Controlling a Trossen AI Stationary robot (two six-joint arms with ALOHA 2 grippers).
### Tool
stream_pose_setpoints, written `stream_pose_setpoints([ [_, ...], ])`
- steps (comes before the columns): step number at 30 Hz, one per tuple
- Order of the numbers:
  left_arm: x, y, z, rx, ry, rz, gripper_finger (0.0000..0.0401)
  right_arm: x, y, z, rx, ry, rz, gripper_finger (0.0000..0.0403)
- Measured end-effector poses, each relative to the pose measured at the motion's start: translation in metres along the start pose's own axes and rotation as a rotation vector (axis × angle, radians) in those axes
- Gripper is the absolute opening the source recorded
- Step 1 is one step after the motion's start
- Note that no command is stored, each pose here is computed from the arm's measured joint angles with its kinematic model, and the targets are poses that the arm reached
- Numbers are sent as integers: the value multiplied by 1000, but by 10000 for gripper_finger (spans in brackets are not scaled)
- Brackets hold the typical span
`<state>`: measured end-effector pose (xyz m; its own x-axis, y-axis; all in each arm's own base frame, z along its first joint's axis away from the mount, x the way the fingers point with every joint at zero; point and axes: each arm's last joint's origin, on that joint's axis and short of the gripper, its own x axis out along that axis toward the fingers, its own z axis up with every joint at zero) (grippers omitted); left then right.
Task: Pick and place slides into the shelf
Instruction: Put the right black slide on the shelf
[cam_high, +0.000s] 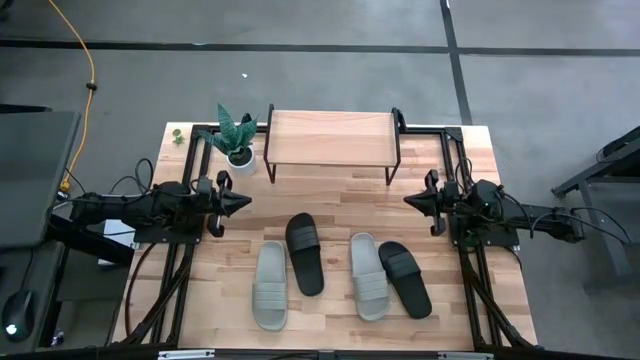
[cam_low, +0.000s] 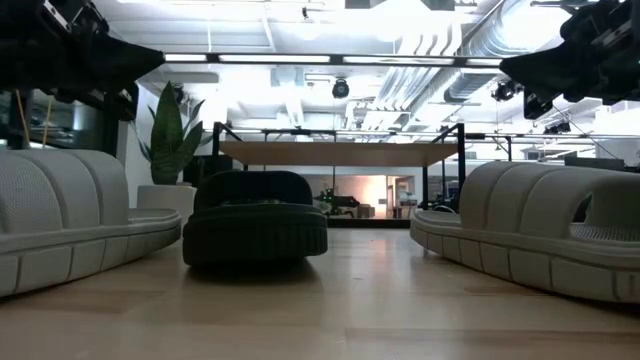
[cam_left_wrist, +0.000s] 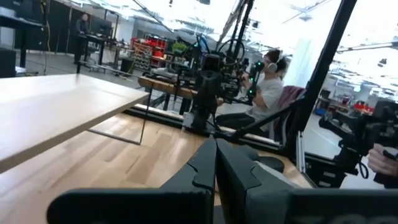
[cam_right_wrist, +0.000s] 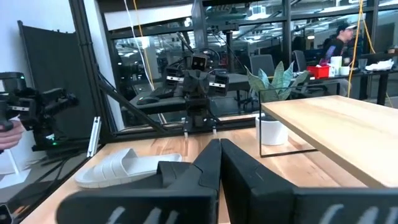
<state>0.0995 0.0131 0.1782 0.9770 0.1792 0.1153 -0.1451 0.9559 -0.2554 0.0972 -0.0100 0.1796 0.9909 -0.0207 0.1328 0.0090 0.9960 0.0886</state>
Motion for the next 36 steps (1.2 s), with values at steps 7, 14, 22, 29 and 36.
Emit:
stream_pose_setpoints([
  [7, 0, 0, 1, -1, -14, 11, 1, 0, 3, 20, 2, -23, 18, 0],
  [14, 0, 1, 1, -1, -19, 28, 1, 8, 10, 43, -46, 25, 58, 0],
  [22, 0, 1, 1, -1, -19, 28, 1, 37, 22, 59, -112, 185, 80, 0],
  [29, 0, 1, 1, -1, -15, 29, 1, 69, 46, 85, -213, 342, 59, 0],
  [36, 0, 1, 0, 0, -6, 31, 1, 91, 82, 105, -350, 433, 9, 0],
])
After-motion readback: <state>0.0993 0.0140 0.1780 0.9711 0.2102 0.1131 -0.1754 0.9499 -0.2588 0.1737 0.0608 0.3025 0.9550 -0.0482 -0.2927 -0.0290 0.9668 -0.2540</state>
